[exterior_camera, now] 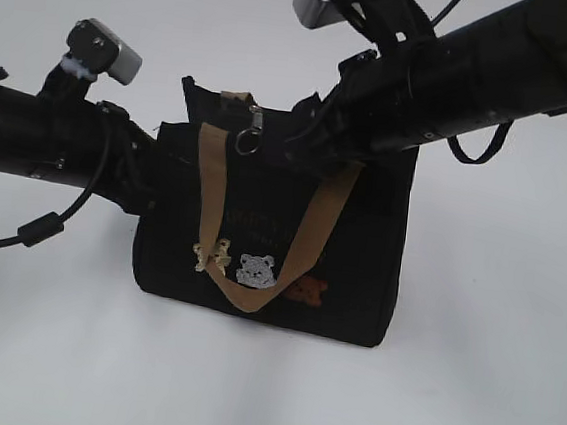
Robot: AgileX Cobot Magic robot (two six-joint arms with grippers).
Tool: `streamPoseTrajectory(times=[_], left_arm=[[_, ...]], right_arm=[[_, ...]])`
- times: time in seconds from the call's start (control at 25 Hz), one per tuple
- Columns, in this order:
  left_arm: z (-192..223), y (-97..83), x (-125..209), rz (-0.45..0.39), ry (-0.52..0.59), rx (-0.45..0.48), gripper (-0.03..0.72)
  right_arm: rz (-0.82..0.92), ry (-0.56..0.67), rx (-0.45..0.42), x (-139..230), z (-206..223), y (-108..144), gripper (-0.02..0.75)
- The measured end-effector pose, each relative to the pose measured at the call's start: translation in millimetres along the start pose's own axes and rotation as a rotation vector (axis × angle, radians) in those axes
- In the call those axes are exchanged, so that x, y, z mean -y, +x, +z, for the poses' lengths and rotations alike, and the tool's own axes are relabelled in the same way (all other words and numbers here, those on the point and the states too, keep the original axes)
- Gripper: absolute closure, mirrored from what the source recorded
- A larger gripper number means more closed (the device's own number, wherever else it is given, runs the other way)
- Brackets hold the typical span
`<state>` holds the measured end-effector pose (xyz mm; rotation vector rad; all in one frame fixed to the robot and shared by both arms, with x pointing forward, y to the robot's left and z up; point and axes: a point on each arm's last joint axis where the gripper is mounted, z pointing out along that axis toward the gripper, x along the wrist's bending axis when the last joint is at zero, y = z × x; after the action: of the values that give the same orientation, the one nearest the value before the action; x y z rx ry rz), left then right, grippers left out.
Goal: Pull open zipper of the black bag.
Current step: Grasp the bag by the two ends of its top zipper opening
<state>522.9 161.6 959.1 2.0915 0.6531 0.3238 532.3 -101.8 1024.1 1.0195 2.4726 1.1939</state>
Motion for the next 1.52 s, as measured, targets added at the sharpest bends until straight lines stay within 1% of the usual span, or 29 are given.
streamPoseTrajectory(times=[0.28,0.4,0.52,0.6,0.68,0.84,1.0,1.12,1.4,1.52], left_arm=[[0.0,0.0,0.0,0.000,0.000,0.000,0.623],[0.0,0.0,0.0,0.000,0.000,0.000,0.623],[0.0,0.0,0.0,0.000,0.000,0.000,0.623],[0.0,0.0,0.0,0.000,0.000,0.000,0.623],[0.0,0.0,0.0,0.000,0.000,0.000,0.623],[0.0,0.0,0.0,0.000,0.000,0.000,0.623],[0.0,0.0,0.0,0.000,0.000,0.000,0.623],[0.0,0.1,0.0,0.000,0.000,-0.001,0.623],[0.0,0.8,0.3,-0.003,0.004,-0.009,0.623],[0.0,0.9,0.3,-0.004,0.004,-0.010,0.623]], right_arm=[[0.099,-0.028,-0.014,-6.4,1.1,0.4,0.346],[0.150,-0.049,-0.038,-13.1,3.6,0.8,0.347],[0.273,-0.053,-0.099,-19.6,12.1,2.3,0.347],[0.381,-0.045,-0.123,-21.2,19.0,1.9,0.347],[0.463,-0.032,-0.128,-20.4,23.8,0.9,0.347],[0.550,-0.004,-0.108,-17.3,23.0,-5.8,0.347],[0.584,0.017,-0.083,-14.1,21.1,-13.5,0.347],[0.590,0.020,-0.079,-13.7,23.9,-15.1,0.347],[0.642,0.022,-0.110,-21.3,47.2,-23.6,0.351],[0.642,0.031,-0.125,-23.2,52.5,-24.5,0.400]])
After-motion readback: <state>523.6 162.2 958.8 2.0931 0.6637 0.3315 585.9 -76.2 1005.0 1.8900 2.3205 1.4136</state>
